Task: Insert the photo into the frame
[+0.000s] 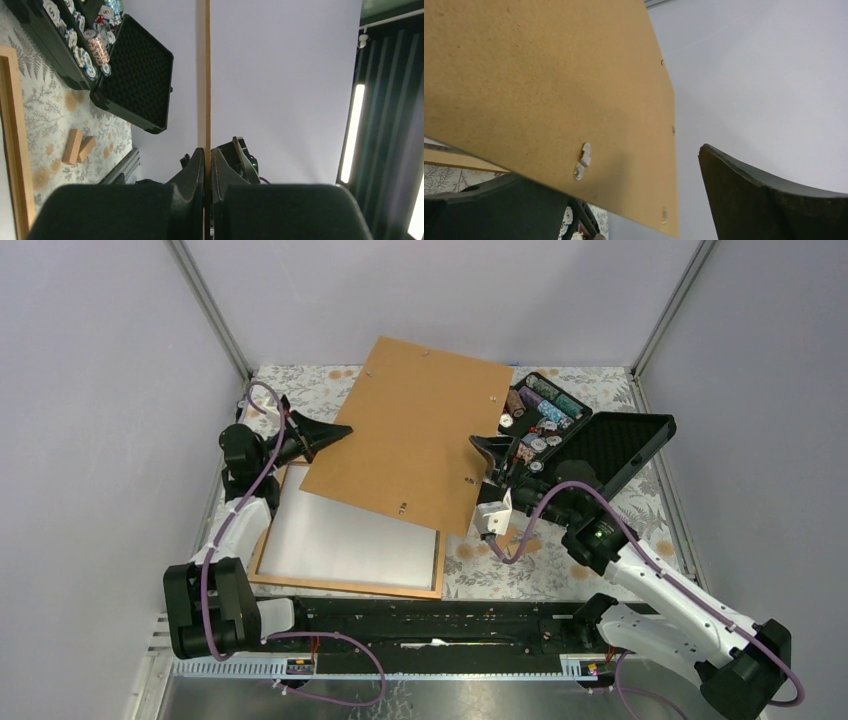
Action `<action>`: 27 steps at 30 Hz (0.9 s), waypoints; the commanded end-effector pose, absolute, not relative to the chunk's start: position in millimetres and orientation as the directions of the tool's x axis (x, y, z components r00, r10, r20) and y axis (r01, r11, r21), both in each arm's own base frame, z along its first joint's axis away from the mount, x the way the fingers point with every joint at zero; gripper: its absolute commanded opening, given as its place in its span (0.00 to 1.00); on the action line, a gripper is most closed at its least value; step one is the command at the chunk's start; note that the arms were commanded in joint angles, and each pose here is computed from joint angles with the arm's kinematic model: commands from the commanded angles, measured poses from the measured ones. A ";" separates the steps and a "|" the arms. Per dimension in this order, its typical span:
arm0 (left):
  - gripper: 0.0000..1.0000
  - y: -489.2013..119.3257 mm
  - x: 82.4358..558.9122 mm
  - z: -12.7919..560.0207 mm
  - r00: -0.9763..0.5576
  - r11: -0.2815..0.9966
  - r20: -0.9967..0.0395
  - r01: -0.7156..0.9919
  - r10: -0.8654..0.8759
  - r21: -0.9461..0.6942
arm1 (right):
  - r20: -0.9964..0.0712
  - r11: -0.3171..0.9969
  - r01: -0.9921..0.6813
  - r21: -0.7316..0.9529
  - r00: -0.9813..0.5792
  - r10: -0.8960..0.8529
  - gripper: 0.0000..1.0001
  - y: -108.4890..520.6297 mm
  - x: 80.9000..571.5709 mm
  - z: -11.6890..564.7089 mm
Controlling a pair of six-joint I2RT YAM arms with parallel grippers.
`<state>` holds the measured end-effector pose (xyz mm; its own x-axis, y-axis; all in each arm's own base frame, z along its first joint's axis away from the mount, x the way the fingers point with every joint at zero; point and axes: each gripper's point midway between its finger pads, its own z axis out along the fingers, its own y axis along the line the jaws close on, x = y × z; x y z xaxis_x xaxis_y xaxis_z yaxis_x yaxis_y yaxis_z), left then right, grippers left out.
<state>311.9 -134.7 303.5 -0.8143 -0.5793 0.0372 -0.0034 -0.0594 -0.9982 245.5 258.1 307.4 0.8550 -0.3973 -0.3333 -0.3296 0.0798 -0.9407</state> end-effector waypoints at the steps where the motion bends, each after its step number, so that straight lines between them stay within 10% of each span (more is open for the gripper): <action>1: 0.00 -127.7 321.4 351.1 -0.757 0.022 -0.238 0.284 -0.608 -0.959 | -0.369 0.194 -0.318 -0.928 0.854 -0.367 1.00 251.3 238.8 334.7; 12: 0.00 -92.5 352.9 380.1 -0.613 0.150 -0.396 0.413 -0.683 -0.898 | -0.719 0.242 -0.682 -0.690 0.606 -0.340 1.00 245.1 218.8 241.3; 18: 0.00 -84.5 352.8 381.6 -0.588 0.147 -0.399 0.429 -0.703 -0.891 | -0.994 0.517 -0.851 -0.098 0.062 -0.085 1.00 256.8 229.8 225.6; 22: 0.00 -77.8 350.2 389.0 -0.540 0.116 -0.400 0.483 -0.740 -0.868 | -0.899 0.634 -0.642 0.430 -0.365 0.241 1.00 259.5 250.2 229.8; 27: 0.00 -70.8 342.9 401.9 -0.513 -0.016 -0.320 0.547 -0.797 -0.837 | -0.611 0.279 -0.568 0.774 -0.555 0.564 1.00 286.7 237.4 268.7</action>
<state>356.9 -79.5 359.0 -0.6073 -0.7361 -0.2989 0.3692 0.0717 -0.9266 238.6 266.9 195.3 -0.3918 0.1384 -0.9096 -0.6993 0.5976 0.3922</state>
